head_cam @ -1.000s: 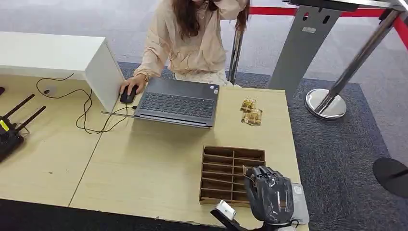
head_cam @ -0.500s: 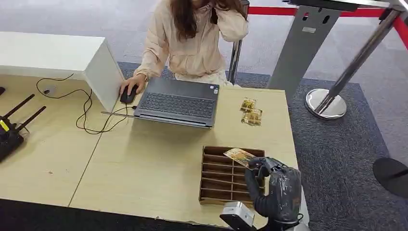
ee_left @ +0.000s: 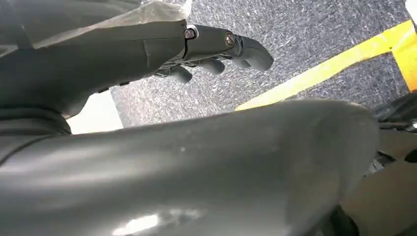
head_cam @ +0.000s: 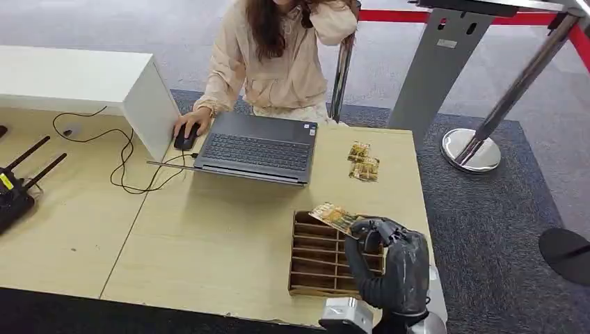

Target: Pass the card to the sensor for recognition and then transmit it.

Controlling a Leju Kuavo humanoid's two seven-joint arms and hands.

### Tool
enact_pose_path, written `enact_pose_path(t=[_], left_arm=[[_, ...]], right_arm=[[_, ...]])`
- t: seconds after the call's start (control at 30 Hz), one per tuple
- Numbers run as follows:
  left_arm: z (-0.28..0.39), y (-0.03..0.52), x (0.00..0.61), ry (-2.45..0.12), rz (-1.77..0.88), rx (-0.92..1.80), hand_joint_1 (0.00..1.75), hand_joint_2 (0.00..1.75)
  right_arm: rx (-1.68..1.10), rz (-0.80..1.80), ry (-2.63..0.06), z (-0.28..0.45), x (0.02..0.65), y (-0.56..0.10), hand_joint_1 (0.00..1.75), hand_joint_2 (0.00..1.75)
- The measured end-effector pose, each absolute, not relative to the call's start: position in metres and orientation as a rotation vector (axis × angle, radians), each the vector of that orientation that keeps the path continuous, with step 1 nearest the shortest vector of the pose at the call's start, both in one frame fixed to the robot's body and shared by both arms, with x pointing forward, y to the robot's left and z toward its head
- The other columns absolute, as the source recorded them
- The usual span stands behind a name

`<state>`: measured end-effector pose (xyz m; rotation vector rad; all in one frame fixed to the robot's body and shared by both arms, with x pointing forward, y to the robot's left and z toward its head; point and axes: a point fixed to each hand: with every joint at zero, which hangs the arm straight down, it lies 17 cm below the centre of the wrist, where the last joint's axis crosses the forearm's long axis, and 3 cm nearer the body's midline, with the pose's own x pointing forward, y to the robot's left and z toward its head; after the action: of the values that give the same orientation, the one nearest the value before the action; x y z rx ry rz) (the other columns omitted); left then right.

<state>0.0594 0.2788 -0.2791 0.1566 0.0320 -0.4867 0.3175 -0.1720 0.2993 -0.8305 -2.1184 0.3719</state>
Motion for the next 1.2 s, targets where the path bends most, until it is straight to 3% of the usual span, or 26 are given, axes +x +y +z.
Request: enact_pose_path(t=[1.2], left_arm=[[-0.279, 0.268, 0.074, -0.072, -0.620, 0.133, 0.00, 0.00]], right_arm=[[-0.928, 0.347, -2.279, 0.374, 0.380, -0.162, 1.75, 1.75]])
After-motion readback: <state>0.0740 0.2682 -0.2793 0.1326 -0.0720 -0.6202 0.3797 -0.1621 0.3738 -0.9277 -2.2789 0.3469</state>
